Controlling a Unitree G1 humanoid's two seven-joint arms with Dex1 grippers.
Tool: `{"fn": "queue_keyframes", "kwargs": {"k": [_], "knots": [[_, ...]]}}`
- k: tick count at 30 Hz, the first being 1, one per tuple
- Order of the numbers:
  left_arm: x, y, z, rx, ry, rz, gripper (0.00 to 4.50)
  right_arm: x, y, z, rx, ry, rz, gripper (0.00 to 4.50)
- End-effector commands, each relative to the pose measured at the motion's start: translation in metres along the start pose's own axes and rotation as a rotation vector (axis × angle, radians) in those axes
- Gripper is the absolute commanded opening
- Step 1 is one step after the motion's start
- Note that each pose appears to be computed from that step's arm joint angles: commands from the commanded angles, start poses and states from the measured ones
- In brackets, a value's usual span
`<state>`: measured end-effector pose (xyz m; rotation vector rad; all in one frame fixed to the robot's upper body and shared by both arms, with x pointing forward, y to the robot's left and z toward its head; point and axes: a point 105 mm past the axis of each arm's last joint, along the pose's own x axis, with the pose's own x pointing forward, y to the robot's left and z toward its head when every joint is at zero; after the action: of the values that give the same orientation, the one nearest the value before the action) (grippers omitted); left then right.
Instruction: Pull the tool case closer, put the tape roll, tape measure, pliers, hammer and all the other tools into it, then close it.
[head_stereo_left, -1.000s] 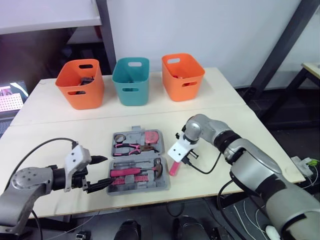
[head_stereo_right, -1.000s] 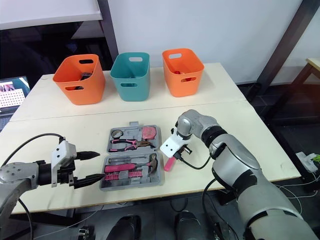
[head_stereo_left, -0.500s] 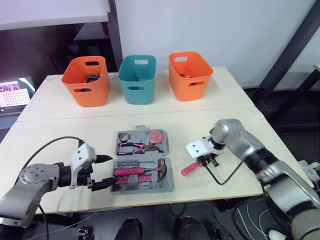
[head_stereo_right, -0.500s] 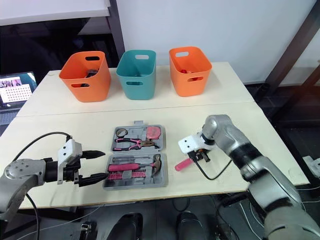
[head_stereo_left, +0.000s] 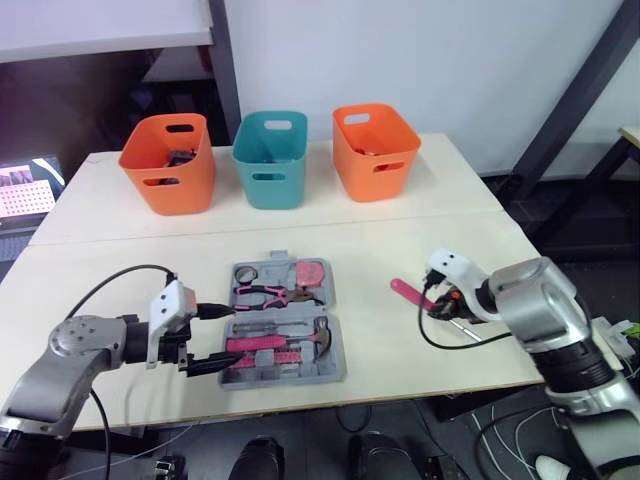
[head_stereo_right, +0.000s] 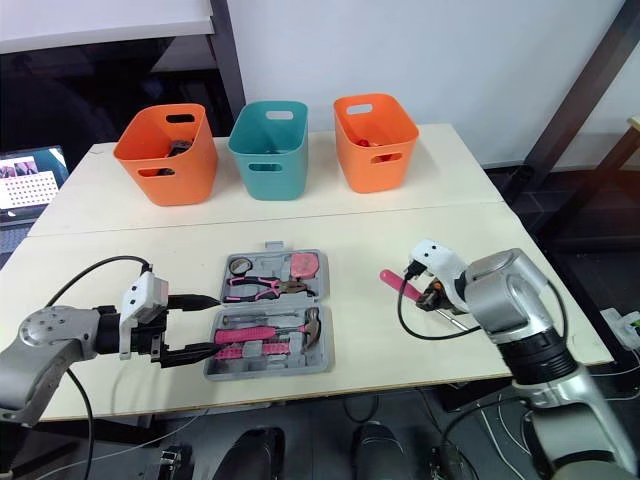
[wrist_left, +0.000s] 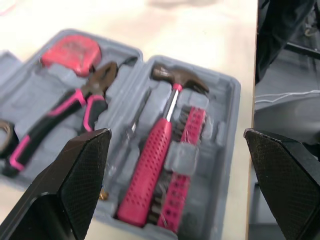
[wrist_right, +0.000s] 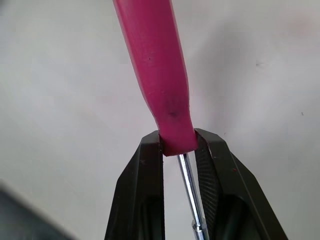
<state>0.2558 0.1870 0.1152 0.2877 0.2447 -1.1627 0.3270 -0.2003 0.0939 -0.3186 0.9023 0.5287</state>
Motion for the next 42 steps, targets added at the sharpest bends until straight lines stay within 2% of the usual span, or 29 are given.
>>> {"fn": "queue_keyframes", "kwargs": {"k": [1, 10, 18, 20, 21, 26, 31, 34, 42], "knots": [[-0.004, 0.004, 0.021, 0.066, -0.085, 0.015, 4.50, 0.003, -0.004, 0.020, 0.195, -0.089, -0.059, 0.38], [-0.005, 0.002, 0.020, 0.081, -0.071, 0.037, 4.50, 0.047, 0.003, 0.014, 0.197, -0.067, -0.058, 0.38], [-0.001, 0.001, 0.019, 0.080, -0.066, 0.037, 4.50, 0.054, -0.004, 0.006, 0.039, -0.079, -0.089, 0.38], [-0.001, 0.003, 0.020, 0.082, -0.069, 0.035, 4.50, 0.051, -0.002, 0.008, 0.011, -0.100, -0.079, 1.41], [-0.001, 0.004, 0.021, 0.083, -0.072, 0.033, 4.50, 0.049, -0.002, 0.009, -0.004, -0.109, -0.078, 1.76], [-0.005, 0.007, 0.026, 0.006, -0.092, 0.021, 4.50, 0.028, 0.000, 0.014, -0.020, -0.202, -0.026, 4.40], [-0.016, 0.011, 0.023, 0.001, -0.065, 0.039, 4.50, -0.003, -0.009, 0.023, -0.145, -0.333, -0.046, 4.46], [-0.021, 0.014, 0.022, 0.005, -0.059, 0.056, 4.50, -0.010, -0.003, 0.026, -0.246, -0.384, -0.022, 4.46], [-0.020, 0.017, 0.017, 0.002, -0.038, 0.057, 4.50, 0.032, 0.003, 0.025, -0.243, -0.369, 0.030, 4.46]]}}
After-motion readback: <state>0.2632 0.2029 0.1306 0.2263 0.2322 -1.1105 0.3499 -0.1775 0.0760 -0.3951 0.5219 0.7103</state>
